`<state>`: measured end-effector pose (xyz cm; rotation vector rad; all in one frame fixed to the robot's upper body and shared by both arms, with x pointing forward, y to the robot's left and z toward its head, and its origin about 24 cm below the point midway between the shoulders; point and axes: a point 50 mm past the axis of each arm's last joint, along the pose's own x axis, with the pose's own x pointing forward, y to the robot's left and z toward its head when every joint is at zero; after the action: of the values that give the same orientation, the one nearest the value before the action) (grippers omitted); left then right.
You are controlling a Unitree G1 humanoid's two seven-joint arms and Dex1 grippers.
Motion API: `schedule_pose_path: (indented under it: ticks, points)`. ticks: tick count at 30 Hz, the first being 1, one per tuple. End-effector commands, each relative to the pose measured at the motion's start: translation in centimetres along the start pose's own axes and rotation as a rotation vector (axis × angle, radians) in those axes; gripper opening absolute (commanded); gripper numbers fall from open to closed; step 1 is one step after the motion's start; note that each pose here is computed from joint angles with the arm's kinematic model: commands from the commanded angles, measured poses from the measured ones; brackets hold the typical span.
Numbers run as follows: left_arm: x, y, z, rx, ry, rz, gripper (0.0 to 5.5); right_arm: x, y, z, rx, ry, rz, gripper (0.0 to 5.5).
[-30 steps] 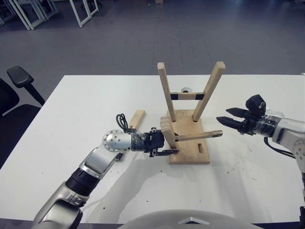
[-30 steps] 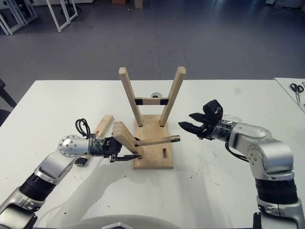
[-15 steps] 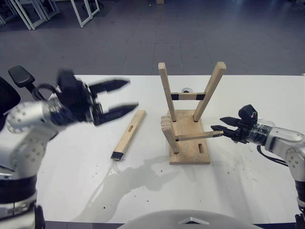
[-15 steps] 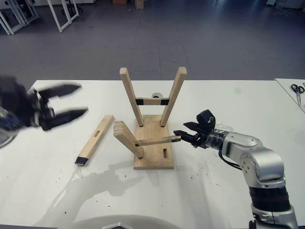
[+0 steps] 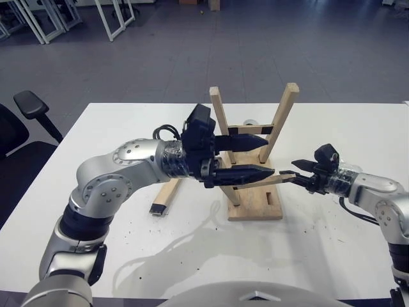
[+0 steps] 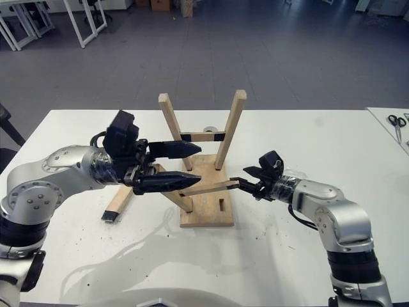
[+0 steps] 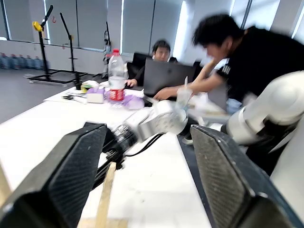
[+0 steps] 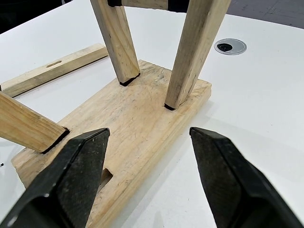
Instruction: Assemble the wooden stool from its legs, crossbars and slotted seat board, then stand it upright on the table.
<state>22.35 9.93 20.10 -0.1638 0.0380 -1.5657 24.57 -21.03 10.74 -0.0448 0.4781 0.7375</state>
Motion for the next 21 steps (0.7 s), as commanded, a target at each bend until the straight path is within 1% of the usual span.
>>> schedule_pose_path:
  ticks: [1, 5, 6, 8, 10, 12, 13, 15, 17, 19, 21]
  points:
    - [-1.1, 2.2, -3.3, -0.126, 0.145, 0.155, 3.26, -0.1, -0.1, -0.2, -0.005, 0.004, -0.022, 3.11]
    - [-0.2, 2.6, 2.5, 0.016, -0.092, 0.14, 3.26, 0.0, -0.1, -0.6, 0.003, 0.017, -0.019, 3.11]
    - [-0.2, 2.5, 4.5, 0.064, -0.19, 0.141, 3.26, 0.0, -0.1, -0.7, 0.007, 0.02, -0.021, 3.11]
    - [-1.1, 2.0, 7.5, 0.121, -0.354, 0.167, 3.26, 0.0, -0.2, -0.9, 0.016, 0.023, -0.02, 3.11]
    - [-2.8, 1.8, 8.7, 0.151, -0.455, 0.279, 3.26, 0.2, -0.2, -0.8, 0.033, -0.004, -0.021, 3.11]
    - [-5.1, 2.3, 8.0, 0.163, -0.475, 0.501, 3.26, 0.3, -0.3, 0.1, 0.051, -0.093, -0.034, 3.11]
    - [-6.2, 2.7, 7.2, 0.168, -0.448, 0.614, 3.26, 0.3, -0.4, 0.7, 0.056, -0.139, -0.043, 3.11]
    - [-7.9, 2.9, 4.2, 0.168, -0.335, 0.775, 3.26, 0.2, -0.6, 2.2, 0.054, -0.252, -0.073, 3.11]
    - [-9.1, 2.7, 0.7, 0.138, -0.221, 0.875, 3.26, 0.1, -0.8, 3.5, 0.054, -0.345, -0.111, 3.11]
    - [-10.3, 2.4, -2.2, 0.108, -0.134, 0.961, 3.26, 0.1, -1.0, 4.2, 0.053, -0.391, -0.144, 3.11]
    - [-11.5, 1.8, -5.1, 0.065, -0.051, 1.042, 2.97, 0.1, -1.2, 4.4, 0.049, -0.411, -0.17, 3.11]
